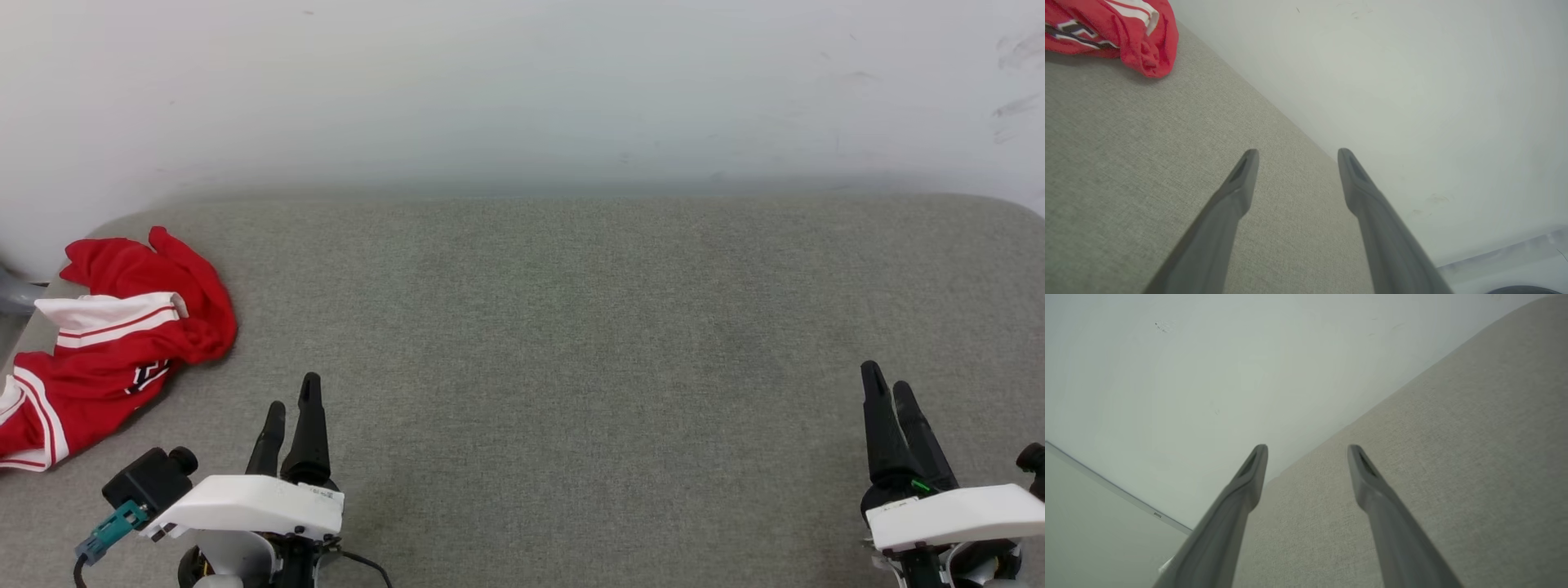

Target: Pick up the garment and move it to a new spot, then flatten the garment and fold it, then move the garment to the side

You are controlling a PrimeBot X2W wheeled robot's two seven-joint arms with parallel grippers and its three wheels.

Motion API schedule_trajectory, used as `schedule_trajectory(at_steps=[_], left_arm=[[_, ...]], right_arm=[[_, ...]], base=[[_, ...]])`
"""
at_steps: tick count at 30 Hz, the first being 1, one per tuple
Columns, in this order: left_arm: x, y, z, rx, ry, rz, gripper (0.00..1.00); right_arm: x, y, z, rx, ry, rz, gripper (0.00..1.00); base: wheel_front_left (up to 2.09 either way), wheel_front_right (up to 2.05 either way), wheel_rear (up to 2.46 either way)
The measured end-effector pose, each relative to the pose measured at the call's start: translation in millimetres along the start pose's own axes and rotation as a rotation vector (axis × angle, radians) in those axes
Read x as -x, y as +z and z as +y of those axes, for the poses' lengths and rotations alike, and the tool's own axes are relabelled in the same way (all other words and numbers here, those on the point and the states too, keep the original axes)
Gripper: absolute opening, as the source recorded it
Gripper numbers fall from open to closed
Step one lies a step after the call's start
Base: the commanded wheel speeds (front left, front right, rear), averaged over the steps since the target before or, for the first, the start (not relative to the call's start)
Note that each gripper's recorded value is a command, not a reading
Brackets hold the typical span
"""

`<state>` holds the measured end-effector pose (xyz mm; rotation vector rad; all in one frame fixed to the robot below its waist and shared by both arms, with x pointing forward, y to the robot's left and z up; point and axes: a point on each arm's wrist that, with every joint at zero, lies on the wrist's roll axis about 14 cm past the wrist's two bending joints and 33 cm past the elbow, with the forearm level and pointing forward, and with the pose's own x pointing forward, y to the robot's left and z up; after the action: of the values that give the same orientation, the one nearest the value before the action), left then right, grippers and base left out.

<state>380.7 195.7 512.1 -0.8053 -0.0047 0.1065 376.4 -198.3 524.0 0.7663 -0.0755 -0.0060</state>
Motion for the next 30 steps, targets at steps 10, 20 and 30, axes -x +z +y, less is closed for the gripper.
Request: schedule_trajectory(at_steps=[10, 20, 30], left_arm=[[4.4, 2.3, -7.3, -0.197, -0.016, -0.035, 1.00], [7.1, 3.3, -15.3, -0.338, -0.038, -0.064, 1.00], [9.5, 4.0, -19.9, -0.454, -0.051, -0.092, 1.00]], right_arm=[[3.0, -0.8, 4.2, 0.176, 0.022, -0.006, 1.00], [4.9, -1.0, 8.7, 0.301, 0.045, -0.016, 1.00], [7.5, -1.0, 12.1, 0.412, 0.066, -0.024, 1.00]], base=[[0.00, 0.00, 0.00], [0.00, 0.00, 0.00], [0.00, 0.00, 0.00]])
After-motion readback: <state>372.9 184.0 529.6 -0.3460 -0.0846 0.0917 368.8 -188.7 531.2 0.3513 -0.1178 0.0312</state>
